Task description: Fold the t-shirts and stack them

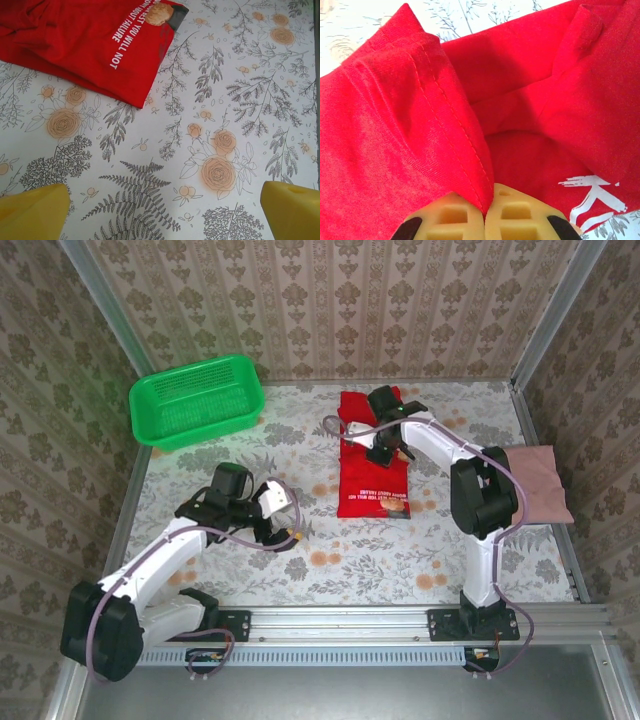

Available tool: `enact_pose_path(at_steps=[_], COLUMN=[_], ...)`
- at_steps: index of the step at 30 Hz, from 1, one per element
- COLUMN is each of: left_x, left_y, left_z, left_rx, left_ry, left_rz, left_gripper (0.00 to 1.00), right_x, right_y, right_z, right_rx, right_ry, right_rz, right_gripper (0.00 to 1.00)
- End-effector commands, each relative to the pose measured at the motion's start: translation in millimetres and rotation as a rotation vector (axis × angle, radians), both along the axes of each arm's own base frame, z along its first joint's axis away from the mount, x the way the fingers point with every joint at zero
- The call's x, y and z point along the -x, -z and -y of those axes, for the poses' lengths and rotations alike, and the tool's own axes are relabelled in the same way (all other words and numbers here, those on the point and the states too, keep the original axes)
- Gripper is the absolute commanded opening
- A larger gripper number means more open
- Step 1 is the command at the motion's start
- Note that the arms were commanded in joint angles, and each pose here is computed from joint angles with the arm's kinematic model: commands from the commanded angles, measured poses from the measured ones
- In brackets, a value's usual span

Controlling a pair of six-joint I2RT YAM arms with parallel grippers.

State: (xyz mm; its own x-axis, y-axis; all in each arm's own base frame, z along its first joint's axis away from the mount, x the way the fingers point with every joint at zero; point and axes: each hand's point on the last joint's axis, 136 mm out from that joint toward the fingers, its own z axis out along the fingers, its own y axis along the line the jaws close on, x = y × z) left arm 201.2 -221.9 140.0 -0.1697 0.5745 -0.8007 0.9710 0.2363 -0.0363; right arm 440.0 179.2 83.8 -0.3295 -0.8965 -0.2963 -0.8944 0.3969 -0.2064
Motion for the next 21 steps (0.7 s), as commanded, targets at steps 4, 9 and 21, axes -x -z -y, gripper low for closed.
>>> enact_pose_path(at_steps=[4,9,21], left_x=[-11,-17,-41], left_y=[-14,-15,-20], left_z=[6,9,29], left_rx=[0.021,0.023,0.052], left_ry=[-0.003,-0.001,-0.041], left_rz=[0.016,0.024,0.004], left_gripper=[1.00,1.00,1.00], right_x=[-28,-38,-62], right_y=[2,12,-25], right_z=[-6,-5,7], right_rx=[-0.022,-0.015,-0.018], right_ry=[0.003,0.029,0.153], right_rz=[0.047,0.055,0.224], right_gripper=[0.00,0.00,0.69])
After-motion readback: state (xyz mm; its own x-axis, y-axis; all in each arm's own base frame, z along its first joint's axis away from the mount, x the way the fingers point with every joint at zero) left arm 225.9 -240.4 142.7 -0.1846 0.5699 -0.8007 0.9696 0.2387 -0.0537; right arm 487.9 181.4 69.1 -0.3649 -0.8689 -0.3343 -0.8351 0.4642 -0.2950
